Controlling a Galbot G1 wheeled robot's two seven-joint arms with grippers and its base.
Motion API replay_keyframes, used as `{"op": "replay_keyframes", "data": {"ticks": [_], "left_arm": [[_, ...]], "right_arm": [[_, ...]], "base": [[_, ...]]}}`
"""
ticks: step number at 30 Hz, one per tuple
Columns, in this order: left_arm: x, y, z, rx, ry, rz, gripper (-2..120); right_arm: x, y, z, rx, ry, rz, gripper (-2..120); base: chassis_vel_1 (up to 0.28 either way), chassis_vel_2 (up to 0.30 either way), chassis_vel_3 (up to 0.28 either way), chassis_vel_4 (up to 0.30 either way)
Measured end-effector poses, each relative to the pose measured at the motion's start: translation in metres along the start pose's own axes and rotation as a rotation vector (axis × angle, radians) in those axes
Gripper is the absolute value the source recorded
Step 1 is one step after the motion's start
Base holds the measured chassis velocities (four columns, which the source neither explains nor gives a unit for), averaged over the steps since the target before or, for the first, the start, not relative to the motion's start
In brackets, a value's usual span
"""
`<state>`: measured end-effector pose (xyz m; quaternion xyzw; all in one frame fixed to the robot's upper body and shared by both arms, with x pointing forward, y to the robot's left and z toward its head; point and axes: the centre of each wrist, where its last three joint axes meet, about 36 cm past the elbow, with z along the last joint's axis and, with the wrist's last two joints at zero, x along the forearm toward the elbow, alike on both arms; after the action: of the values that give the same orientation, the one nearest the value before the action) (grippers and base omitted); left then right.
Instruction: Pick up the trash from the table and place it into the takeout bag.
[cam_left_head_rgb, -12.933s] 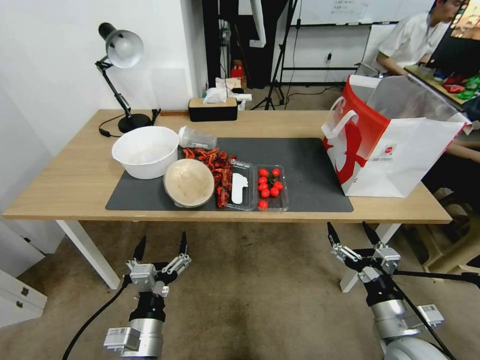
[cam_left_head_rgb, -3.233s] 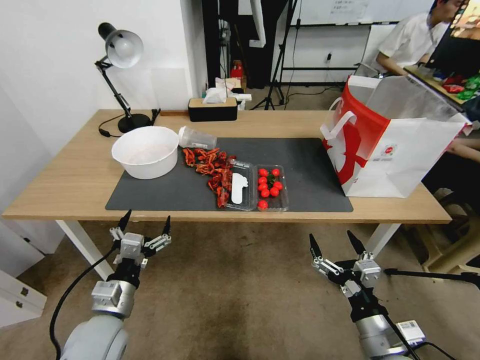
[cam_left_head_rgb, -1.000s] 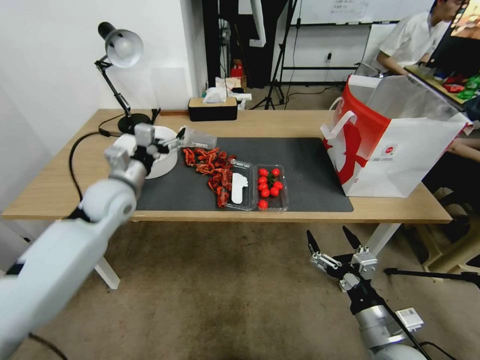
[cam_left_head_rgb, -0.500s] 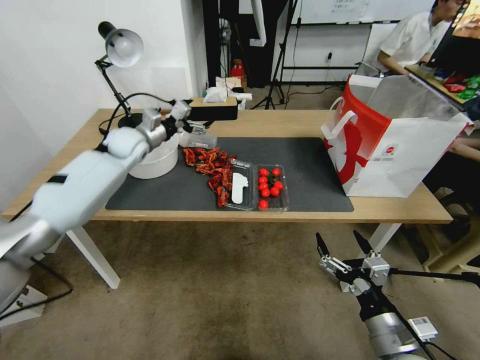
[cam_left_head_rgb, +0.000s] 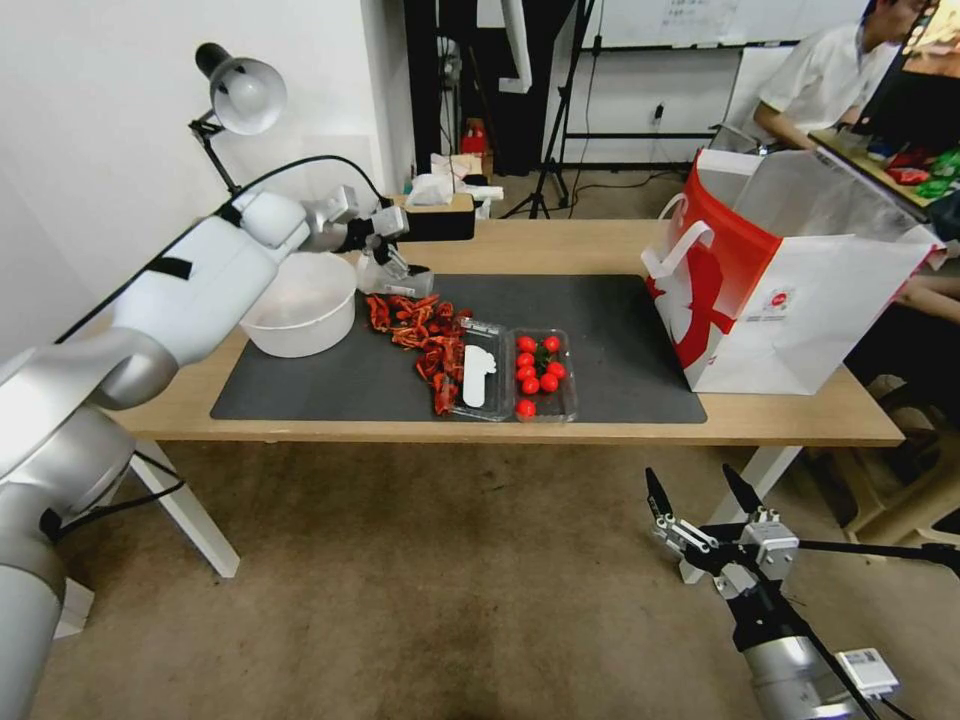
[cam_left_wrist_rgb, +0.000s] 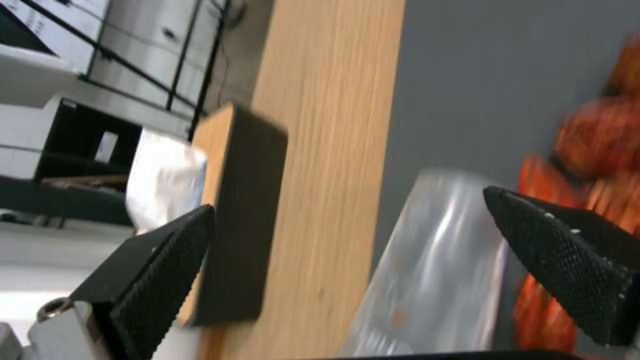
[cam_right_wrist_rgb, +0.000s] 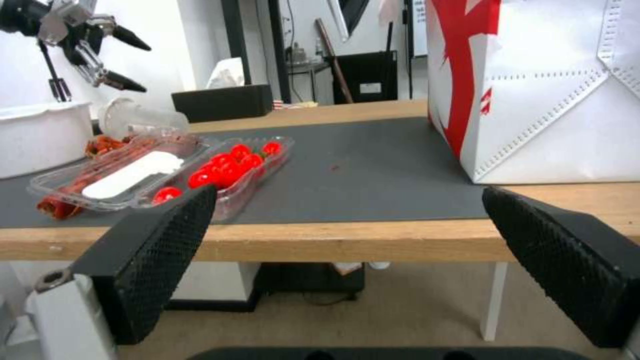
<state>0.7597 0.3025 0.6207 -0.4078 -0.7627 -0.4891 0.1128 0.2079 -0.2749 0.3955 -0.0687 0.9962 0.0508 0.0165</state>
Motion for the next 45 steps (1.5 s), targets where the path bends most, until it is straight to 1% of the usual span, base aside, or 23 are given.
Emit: {"op": "replay_keyframes", "data": {"ticks": [1,2,3,4,6,15,20,22,23,26,31,39,45], "left_arm": [[0.0,0.0,0.0,0.0,0.0,0.0,100],[-0.001,0.003,-0.005,-0.048,0.038,0.011,100],[-0.002,0.004,-0.008,-0.072,0.055,0.024,100],[-0.002,0.004,-0.008,-0.072,0.055,0.024,100],[-0.004,0.006,-0.013,-0.11,0.081,0.055,100],[-0.016,0.009,-0.018,-0.135,0.145,0.103,100],[-0.021,0.011,-0.02,-0.14,0.167,0.113,100],[-0.025,0.01,-0.021,-0.145,0.183,0.139,100],[-0.025,0.01,-0.021,-0.145,0.183,0.139,100],[-0.029,0.009,-0.024,-0.168,0.215,0.161,100],[-0.034,0.008,-0.028,-0.199,0.25,0.169,100],[-0.04,0.009,-0.03,-0.19,0.257,0.152,100],[-0.046,0.006,-0.032,-0.201,0.267,0.147,100]], "right_arm": [[0.0,0.0,0.0,0.0,0.0,0.0,100],[0.001,0.0,0.0,0.0,-0.001,0.002,100],[0.001,0.0,0.0,-0.001,-0.002,0.003,100],[0.001,0.0,0.0,-0.001,-0.002,0.003,100],[0.002,0.0,0.001,-0.002,0.0,0.005,100],[0.001,0.0,0.001,-0.001,-0.002,0.006,100],[0.002,0.0,0.002,-0.005,-0.001,0.009,100],[0.002,0.001,0.003,-0.007,0.001,0.012,100],[0.002,0.001,0.003,-0.007,0.001,0.012,100],[0.002,0.002,0.004,-0.011,0.001,0.015,100],[0.004,0.004,0.005,-0.012,0.005,0.019,100],[0.007,0.005,0.005,-0.011,0.012,0.022,100],[0.008,0.006,0.005,-0.013,0.014,0.022,100]], "base": [[0.0,0.0,0.0,0.0],[0.0,0.0,0.0,0.0],[0.0,0.0,0.0,0.0],[0.0,0.0,0.0,0.0],[0.0,0.0,0.0,0.0],[0.0,0.0,0.0,0.0],[0.0,0.0,0.0,0.0],[0.0,0.0,0.0,0.0],[0.0,0.0,0.0,0.0],[0.0,0.0,0.0,0.0],[0.0,0.0,0.0,0.0],[0.0,0.0,0.0,0.0],[0.0,0.0,0.0,0.0]]}}
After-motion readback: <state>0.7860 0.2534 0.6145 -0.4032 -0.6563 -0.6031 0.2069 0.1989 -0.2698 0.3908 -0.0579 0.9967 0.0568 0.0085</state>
